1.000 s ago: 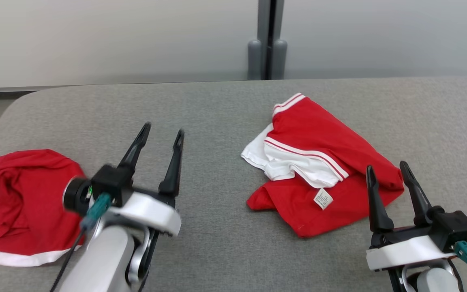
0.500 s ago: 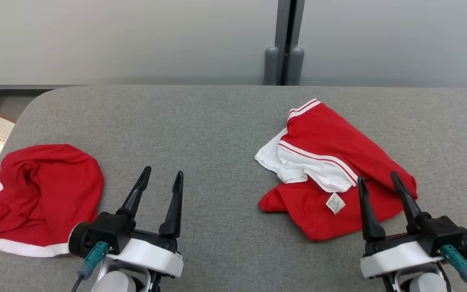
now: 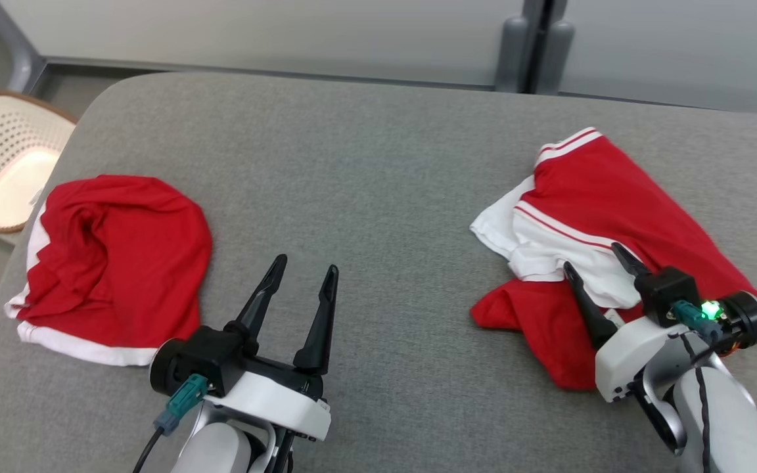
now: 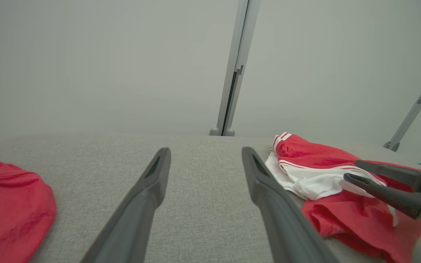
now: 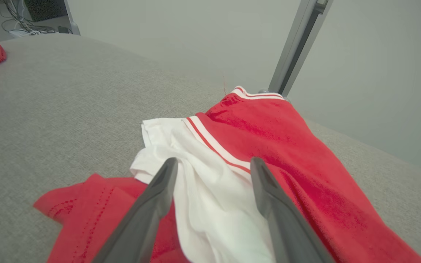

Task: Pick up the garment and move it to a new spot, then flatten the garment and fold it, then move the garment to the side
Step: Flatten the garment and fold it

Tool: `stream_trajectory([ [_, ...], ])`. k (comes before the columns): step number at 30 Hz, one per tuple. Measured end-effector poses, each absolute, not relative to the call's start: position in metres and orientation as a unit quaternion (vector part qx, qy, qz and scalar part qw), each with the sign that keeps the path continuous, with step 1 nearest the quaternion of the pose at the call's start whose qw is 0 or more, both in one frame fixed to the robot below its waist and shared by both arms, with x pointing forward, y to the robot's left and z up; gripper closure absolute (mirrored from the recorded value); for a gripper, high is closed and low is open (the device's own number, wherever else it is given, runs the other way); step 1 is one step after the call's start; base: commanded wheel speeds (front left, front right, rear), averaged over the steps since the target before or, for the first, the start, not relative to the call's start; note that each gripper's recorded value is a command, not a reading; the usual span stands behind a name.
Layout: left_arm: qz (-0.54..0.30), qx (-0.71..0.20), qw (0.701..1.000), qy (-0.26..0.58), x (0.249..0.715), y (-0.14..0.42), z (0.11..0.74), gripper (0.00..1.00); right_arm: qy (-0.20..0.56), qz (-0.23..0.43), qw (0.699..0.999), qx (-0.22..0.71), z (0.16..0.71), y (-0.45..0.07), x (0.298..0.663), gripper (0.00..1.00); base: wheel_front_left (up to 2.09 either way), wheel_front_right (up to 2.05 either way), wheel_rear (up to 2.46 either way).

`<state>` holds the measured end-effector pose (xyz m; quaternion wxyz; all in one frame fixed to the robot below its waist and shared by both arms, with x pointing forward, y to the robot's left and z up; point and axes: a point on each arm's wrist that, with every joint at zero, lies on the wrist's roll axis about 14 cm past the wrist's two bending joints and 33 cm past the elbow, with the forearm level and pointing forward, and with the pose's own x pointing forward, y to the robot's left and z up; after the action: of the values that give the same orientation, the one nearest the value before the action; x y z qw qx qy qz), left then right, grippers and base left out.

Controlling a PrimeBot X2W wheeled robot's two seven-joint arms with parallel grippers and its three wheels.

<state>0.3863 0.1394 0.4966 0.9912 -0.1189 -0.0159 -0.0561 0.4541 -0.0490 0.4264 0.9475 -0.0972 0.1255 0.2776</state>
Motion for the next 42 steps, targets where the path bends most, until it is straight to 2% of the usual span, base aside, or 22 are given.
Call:
stream_trajectory([
  [7,-0.031,-0.121,0.992,0.000,0.384,0.151,0.486,0.00,0.191,0.281,0.933,-0.121,0.392,-0.051,0.470,0.00,0.00,0.00,0.00],
  [8,-0.029,-0.122,0.992,0.002,0.384,0.152,0.485,0.00,0.203,0.277,0.932,-0.121,0.386,-0.053,0.471,0.60,0.00,0.00,0.00],
  [9,-0.028,-0.122,0.992,0.002,0.383,0.153,0.485,0.00,0.209,0.275,0.931,-0.119,0.383,-0.054,0.472,1.00,0.00,0.00,0.00],
  [13,-0.023,-0.120,0.992,0.000,0.382,0.155,0.487,0.00,0.189,0.270,0.940,-0.085,0.395,-0.045,0.476,1.00,0.00,0.00,0.00],
  [20,-0.027,-0.119,0.992,-0.013,0.377,0.153,0.496,0.00,0.102,0.246,0.963,-0.044,0.445,-0.048,0.488,1.00,0.00,0.00,0.00],
  [30,-0.040,-0.118,0.992,-0.032,0.363,0.144,0.508,0.00,-0.073,0.176,0.981,0.018,0.564,-0.084,0.497,1.00,0.00,0.00,0.00],
  [35,-0.050,-0.120,0.991,-0.043,0.360,0.139,0.515,0.00,-0.161,0.193,0.967,0.032,0.628,-0.075,0.486,1.00,0.00,0.00,0.00],
  [42,-0.050,-0.122,0.990,-0.049,0.353,0.140,0.519,0.00,-0.255,0.321,0.909,0.070,0.712,0.000,0.441,1.00,0.00,0.00,0.00],
])
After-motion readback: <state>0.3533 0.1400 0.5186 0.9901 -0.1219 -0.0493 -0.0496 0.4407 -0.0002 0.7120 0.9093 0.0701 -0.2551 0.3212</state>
